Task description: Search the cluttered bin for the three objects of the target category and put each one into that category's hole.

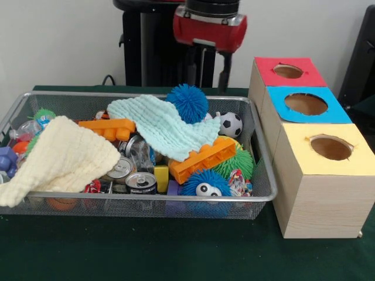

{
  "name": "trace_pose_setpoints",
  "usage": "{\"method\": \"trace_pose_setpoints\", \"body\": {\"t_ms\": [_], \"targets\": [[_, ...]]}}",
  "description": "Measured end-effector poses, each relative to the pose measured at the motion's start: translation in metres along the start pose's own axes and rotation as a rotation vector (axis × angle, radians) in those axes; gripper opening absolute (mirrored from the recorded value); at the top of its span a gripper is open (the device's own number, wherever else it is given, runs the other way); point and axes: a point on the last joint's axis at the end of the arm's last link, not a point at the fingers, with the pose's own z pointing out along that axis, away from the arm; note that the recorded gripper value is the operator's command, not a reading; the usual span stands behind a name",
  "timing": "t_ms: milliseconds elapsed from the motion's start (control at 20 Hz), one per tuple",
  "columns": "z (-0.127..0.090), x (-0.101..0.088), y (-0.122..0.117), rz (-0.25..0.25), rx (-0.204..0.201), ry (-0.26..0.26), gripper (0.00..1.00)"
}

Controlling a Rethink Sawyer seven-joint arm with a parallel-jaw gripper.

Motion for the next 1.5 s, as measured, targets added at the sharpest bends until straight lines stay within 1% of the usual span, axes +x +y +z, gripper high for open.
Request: {"method": "trace_pose_setpoints", "body": {"t_ms": [150, 200, 300, 350, 400, 550, 600, 650, 750, 800, 850, 900, 1000, 1100, 1250, 1500], "targets": [[0.006, -0.006, -0.015, 0.000, 0.000, -0.002, 1.00], [0.011, -0.010, -0.024, -0.003, 0.002, -0.008, 1.00], [0.017, -0.014, -0.034, -0.008, 0.005, -0.019, 1.00], [0.023, -0.017, -0.041, -0.016, 0.008, -0.032, 1.00], [0.037, -0.021, -0.054, -0.035, 0.014, -0.063, 1.00], [0.048, -0.024, -0.061, -0.054, 0.018, -0.091, 1.00], [0.056, -0.025, -0.066, -0.071, 0.020, -0.112, 1.00], [0.063, -0.025, -0.069, -0.085, 0.020, -0.130, 1.00], [0.069, -0.025, -0.071, -0.100, 0.019, -0.146, 1.00], [0.077, -0.024, -0.073, -0.119, 0.020, -0.162, 1.00], [0.080, -0.023, -0.073, -0.127, 0.020, -0.168, 1.00], [0.092, -0.018, -0.073, -0.159, 0.018, -0.184, 1.00], [0.097, -0.016, -0.073, -0.172, 0.016, -0.186, 1.00], [0.108, -0.007, -0.071, -0.198, 0.008, -0.178, 1.00], [0.119, 0.001, -0.068, -0.219, -0.001, -0.160, 1.00], [0.129, 0.012, -0.066, -0.263, 0.005, -0.143, 1.00]]}}
